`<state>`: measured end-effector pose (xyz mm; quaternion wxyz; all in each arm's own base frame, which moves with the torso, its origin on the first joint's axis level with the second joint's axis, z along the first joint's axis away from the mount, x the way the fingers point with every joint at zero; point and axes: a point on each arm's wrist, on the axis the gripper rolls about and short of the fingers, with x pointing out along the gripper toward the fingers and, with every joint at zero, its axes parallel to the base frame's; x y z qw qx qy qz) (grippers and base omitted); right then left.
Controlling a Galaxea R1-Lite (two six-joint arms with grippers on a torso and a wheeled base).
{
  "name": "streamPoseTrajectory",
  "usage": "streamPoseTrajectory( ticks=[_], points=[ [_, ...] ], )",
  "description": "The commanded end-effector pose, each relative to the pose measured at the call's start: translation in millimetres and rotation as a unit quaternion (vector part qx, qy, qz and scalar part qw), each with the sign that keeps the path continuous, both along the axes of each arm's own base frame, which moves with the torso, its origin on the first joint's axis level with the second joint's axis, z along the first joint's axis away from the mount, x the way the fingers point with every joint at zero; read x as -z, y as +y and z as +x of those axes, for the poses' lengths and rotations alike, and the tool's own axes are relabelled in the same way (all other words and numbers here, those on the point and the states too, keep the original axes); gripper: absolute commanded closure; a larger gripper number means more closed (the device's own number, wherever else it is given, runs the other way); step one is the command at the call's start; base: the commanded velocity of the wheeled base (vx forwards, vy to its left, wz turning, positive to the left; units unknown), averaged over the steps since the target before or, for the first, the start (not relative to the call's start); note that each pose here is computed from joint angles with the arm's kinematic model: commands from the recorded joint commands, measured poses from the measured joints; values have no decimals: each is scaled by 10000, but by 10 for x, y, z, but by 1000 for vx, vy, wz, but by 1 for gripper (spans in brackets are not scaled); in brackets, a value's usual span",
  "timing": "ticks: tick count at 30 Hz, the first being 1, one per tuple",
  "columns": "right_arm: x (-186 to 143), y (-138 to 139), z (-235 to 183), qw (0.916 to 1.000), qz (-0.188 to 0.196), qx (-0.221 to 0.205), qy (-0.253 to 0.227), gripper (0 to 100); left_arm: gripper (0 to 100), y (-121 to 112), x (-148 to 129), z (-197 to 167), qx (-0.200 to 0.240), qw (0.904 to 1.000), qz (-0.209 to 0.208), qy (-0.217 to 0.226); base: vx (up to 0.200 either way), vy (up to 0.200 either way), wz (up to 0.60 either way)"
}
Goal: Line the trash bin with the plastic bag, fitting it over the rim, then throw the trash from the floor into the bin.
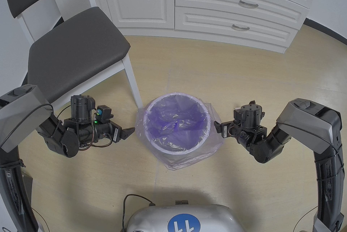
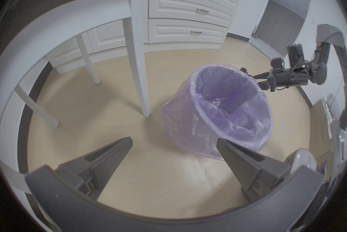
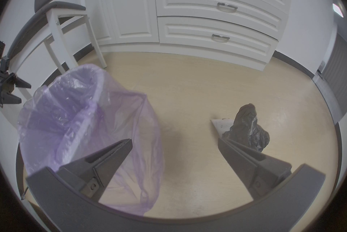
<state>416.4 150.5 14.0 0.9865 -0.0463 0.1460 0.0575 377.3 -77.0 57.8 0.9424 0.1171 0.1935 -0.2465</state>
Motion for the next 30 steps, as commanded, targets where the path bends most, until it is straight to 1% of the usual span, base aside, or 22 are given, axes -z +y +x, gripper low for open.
streamPoseTrajectory(
  ticks=[1, 3, 7, 10, 12, 13, 14, 17, 19, 20, 23, 24, 25, 27, 28, 30],
  points=[
    [263, 41, -20, 9994, -106, -171, 273, 0, 0, -66, 410, -11, 198, 9994, 134, 246, 0, 0, 0],
    [321, 60, -26, 9992, -128, -194, 330, 0, 0, -79, 469, -4, 214, 9993, 154, 261, 0, 0, 0],
    [353, 65, -14, 9991, -126, -191, 346, 0, 0, -90, 484, -11, 236, 9992, 154, 277, 0, 0, 0],
    [363, 72, -14, 9991, -129, -199, 353, 0, 0, -163, 559, -10, 321, 9987, 159, 357, 0, 0, 0],
    [397, 78, 1, 9991, -121, -196, 353, 0, 0, -247, 724, 63, 379, 9982, 177, 436, 0, 0, 0],
    [400, 79, 3, 9991, -114, -194, 354, 0, 0, -262, 742, 73, 384, 9981, 176, 438, 0, 0, 0],
    [416, 83, 13, 9991, -114, -194, 354, 0, 0, -306, 835, 112, 328, 9982, 174, 471, 0, 0, 0],
    [492, 96, 48, 9991, -55, -171, 377, 0, 0, -462, 1025, 265, -294, 9989, 112, 339, 0, 0, 0],
    [524, 108, 58, 9991, -25, -166, 395, 0, 0, -502, 1088, 320, -537, 9981, 71, 303, 0, 0, 0],
    [555, 115, 76, 9991, 4, -156, 399, 0, 0, -532, 1169, 380, -723, 9968, 89, 317, 0, 0, 0],
    [590, 119, 85, 9990, 18, -148, 423, 0, 0, -528, 1305, 447, -838, 9956, 145, 402, 0, 0, 0],
    [594, 119, 87, 9990, 18, -148, 423, 0, 0, -522, 1310, 452, -849, 9954, 144, 419, 0, 0, 0],
    [621, 125, 83, 9989, 9, -155, 445, 0, 0, -519, 1304, 489, -899, 9944, 137, 538, 0, 0, 0],
    [635, 144, 74, 9988, 3, -178, 459, 0, 0, -518, 1297, 514, -952, 9938, 109, 567, 0, 0, 0],
    [653, 168, 59, 9986, -3, -205, 488, 0, 0, -530, 1280, 568, -1133, 9916, -8, 620, 0, 0, 0],
    [668, 186, 47, 9985, -9, -228, 503, 0, 0, -542, 1253, 638, -1375, 9882, -69, 675, 0, 0, 0]
  ],
)
